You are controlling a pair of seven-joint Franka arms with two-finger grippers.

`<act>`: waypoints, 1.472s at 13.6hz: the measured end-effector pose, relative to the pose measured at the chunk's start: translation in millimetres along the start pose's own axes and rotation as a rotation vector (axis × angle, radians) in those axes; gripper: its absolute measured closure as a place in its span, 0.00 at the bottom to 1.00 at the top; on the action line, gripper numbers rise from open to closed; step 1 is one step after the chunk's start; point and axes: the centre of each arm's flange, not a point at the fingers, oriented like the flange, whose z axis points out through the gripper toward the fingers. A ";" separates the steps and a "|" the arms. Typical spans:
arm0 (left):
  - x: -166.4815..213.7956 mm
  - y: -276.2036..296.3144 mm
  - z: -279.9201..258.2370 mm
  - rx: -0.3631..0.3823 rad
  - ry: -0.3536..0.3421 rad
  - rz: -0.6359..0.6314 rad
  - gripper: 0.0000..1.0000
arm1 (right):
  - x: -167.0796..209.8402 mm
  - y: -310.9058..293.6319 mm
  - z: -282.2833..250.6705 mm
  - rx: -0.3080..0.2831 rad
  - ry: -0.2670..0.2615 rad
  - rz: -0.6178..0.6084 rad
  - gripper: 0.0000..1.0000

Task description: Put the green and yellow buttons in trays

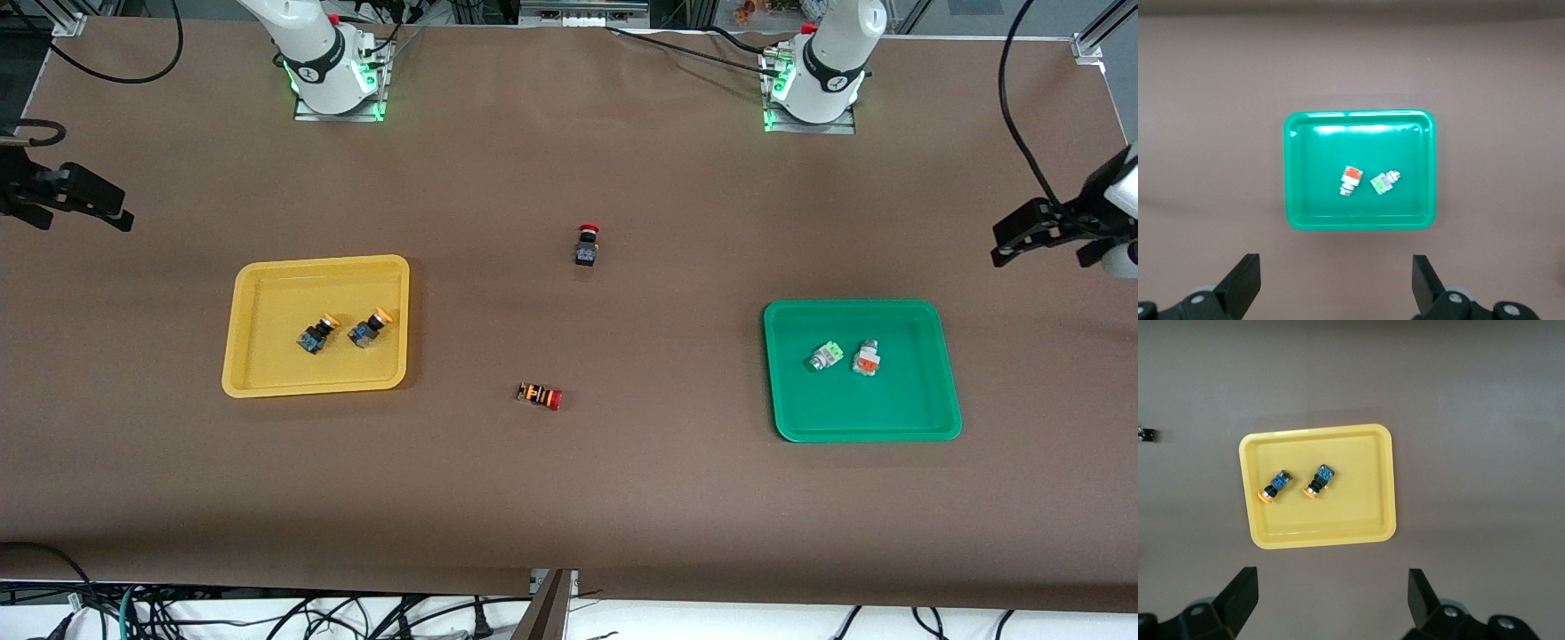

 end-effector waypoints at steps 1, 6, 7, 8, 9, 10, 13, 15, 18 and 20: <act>-9.5 -6.7 7.3 -0.008 -0.012 -0.019 0.00 | 1.4 -2.4 4.6 -0.001 -0.009 -0.005 0.00; -20.0 -17.8 7.0 -0.014 -0.025 -0.041 0.00 | 3.5 -3.9 7.1 -0.002 -0.007 -0.007 0.00; -19.1 -15.5 7.4 -0.014 -0.041 -0.038 0.00 | 4.9 -4.0 8.2 -0.002 -0.004 -0.008 0.00; -16.6 -12.8 6.4 -0.013 -0.054 -0.035 0.00 | 7.7 -4.1 10.8 -0.002 0.000 -0.008 0.00; -12.1 -9.2 5.8 -0.013 -0.059 -0.029 0.00 | 11.2 -4.2 14.5 -0.002 0.003 -0.008 0.00; -8.0 -6.2 6.2 -0.012 -0.061 -0.024 0.00 | 13.9 -4.2 18.2 -0.003 0.002 -0.007 0.00; -2.8 -4.0 12.9 -0.011 -0.080 -0.021 0.00 | 16.1 -4.4 21.7 -0.003 -0.001 -0.006 0.00; -2.8 -4.1 13.9 -0.011 -0.084 -0.021 0.00 | 16.0 -7.5 21.4 -0.002 0.000 -0.010 0.00; -4.1 -4.0 14.3 -0.011 -0.095 -0.021 0.00 | 15.8 -17.3 21.4 -0.003 0.000 -0.018 0.00; -5.5 -4.0 15.1 -0.011 -0.107 -0.021 0.00 | 15.8 -17.2 21.4 -0.004 0.000 -0.018 0.00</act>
